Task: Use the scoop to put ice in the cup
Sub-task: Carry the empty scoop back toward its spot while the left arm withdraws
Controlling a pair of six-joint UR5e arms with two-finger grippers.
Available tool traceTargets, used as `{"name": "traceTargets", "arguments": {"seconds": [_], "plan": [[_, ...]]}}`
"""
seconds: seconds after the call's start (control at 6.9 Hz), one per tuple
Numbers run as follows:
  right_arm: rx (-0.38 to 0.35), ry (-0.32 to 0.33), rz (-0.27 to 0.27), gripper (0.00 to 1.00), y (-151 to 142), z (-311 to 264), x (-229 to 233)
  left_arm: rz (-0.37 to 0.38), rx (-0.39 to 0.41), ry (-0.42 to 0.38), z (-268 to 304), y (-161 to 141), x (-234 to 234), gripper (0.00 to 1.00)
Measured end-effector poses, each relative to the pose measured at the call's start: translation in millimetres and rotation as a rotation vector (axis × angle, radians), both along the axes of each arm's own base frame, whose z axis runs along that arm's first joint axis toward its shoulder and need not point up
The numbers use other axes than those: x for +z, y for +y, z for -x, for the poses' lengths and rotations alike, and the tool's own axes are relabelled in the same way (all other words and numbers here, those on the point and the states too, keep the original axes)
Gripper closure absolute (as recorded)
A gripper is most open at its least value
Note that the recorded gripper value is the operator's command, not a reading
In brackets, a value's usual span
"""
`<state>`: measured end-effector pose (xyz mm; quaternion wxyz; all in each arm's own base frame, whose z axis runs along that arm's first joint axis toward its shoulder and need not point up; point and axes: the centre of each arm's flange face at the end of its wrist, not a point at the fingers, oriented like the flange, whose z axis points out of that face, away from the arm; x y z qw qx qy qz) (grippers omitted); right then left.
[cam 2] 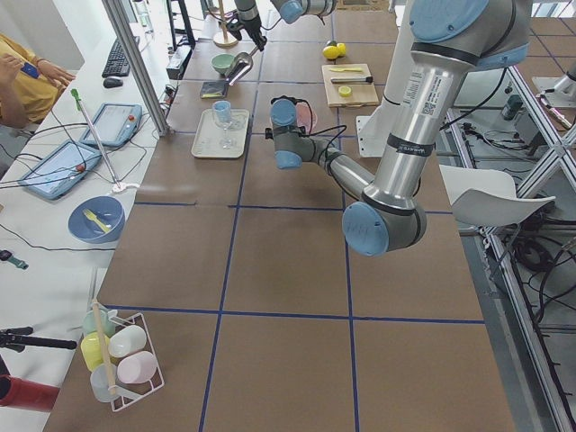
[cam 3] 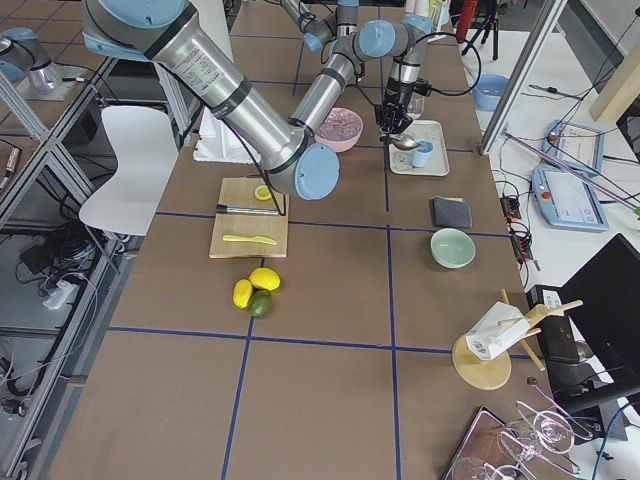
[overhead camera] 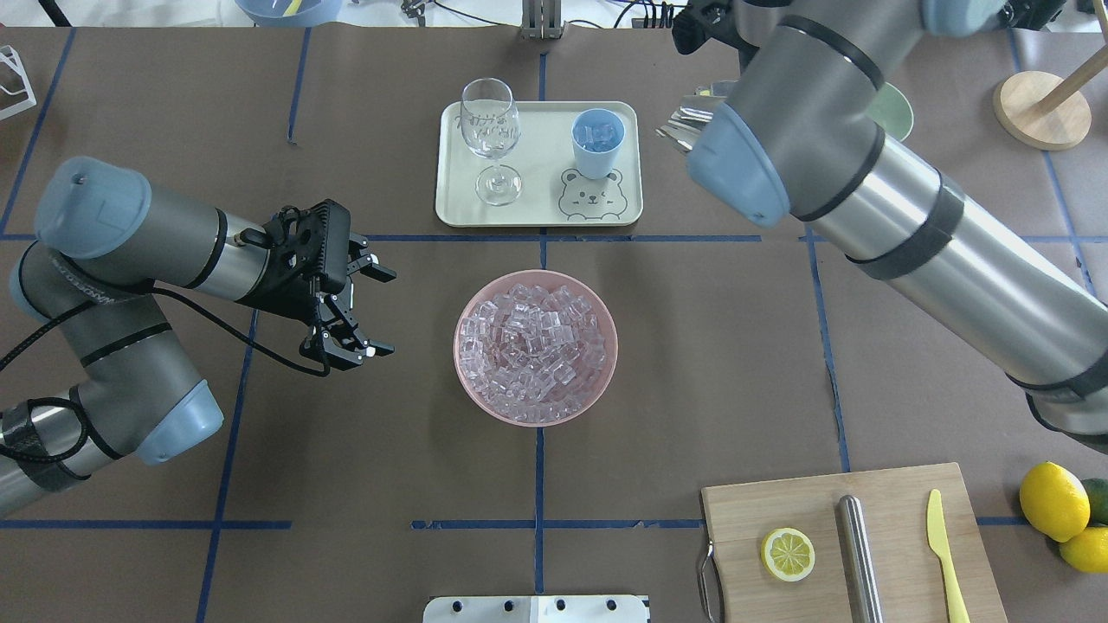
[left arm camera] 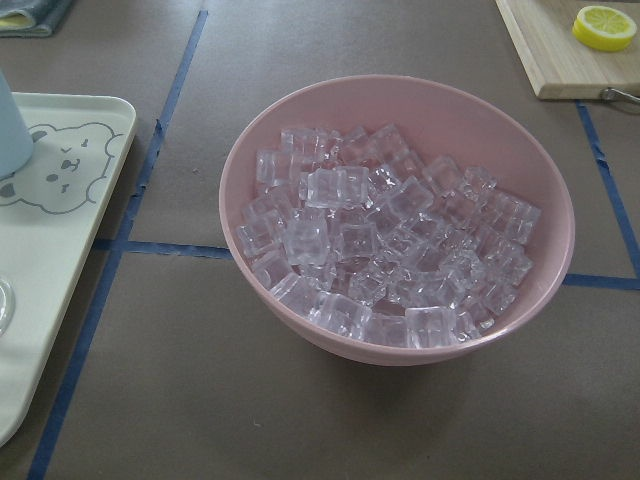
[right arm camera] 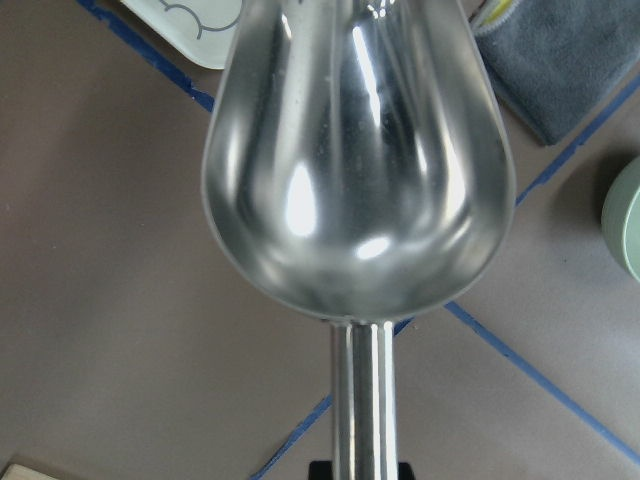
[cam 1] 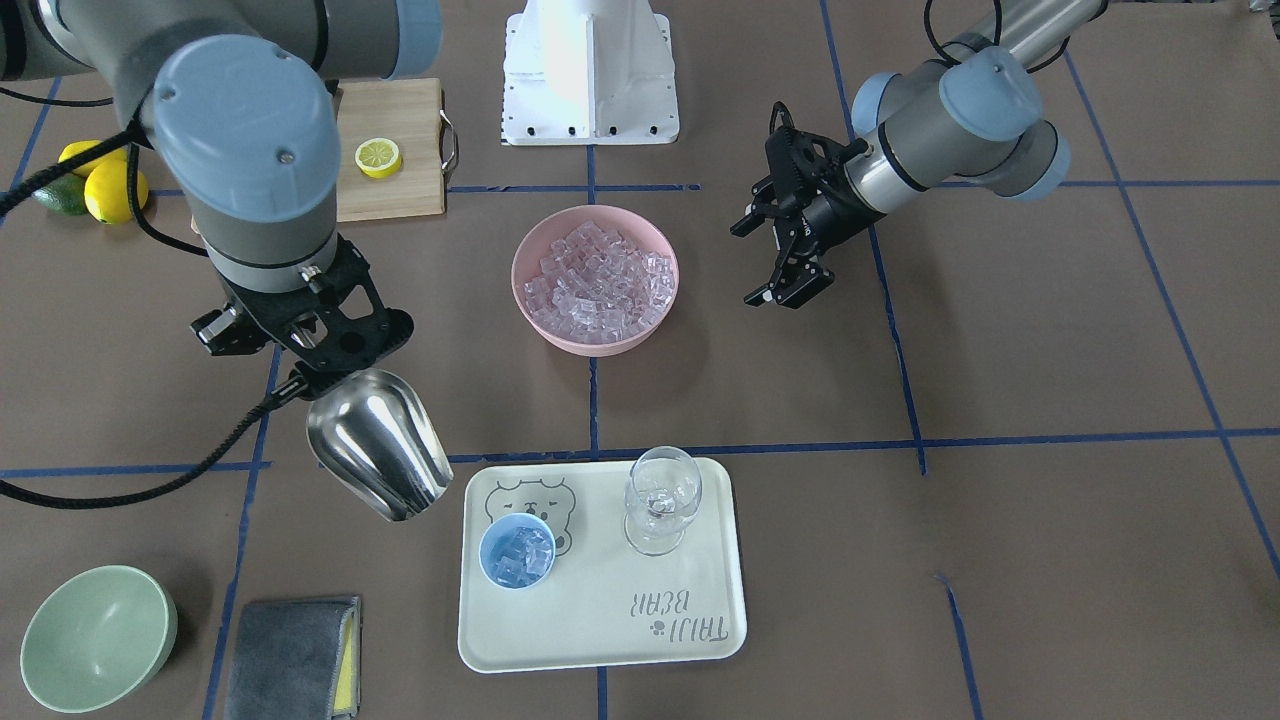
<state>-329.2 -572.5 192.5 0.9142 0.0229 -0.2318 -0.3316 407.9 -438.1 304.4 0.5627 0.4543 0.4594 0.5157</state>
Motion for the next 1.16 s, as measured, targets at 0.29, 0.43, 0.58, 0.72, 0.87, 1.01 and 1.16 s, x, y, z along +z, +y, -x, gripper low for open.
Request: {"name": "traceTargets", "arguments": {"seconds": [0.29, 0.43, 0.58, 0.72, 0.87, 1.01, 1.16], "plan": [[0.161, -0.065, 0.042, 1.00, 45, -33, 52, 0.000, 0.000, 0.001, 1, 0, -1, 0.00], [0.232, -0.093, 0.089, 1.00, 65, -46, 72, 0.000, 0.000, 0.001, 2, -1, -1, 0.00], [0.348, -0.098, 0.159, 1.00, 85, -59, 89, 0.000, 0.000, 0.001, 2, -1, -1, 0.00], [0.480, -0.103, 0.227, 1.00, 100, -70, 104, 0.000, 0.000, 0.001, 2, -1, -1, 0.00], [0.566, -0.122, 0.261, 1.00, 114, -79, 126, 0.000, -0.001, 0.000, 3, -2, -1, 0.00], [0.618, -0.162, 0.261, 1.00, 129, -85, 159, 0.003, -0.004, -0.004, 4, -3, 1, 0.00], [0.660, -0.201, 0.243, 1.00, 144, -84, 194, 0.008, -0.016, -0.011, 10, -7, 6, 0.00]]}}
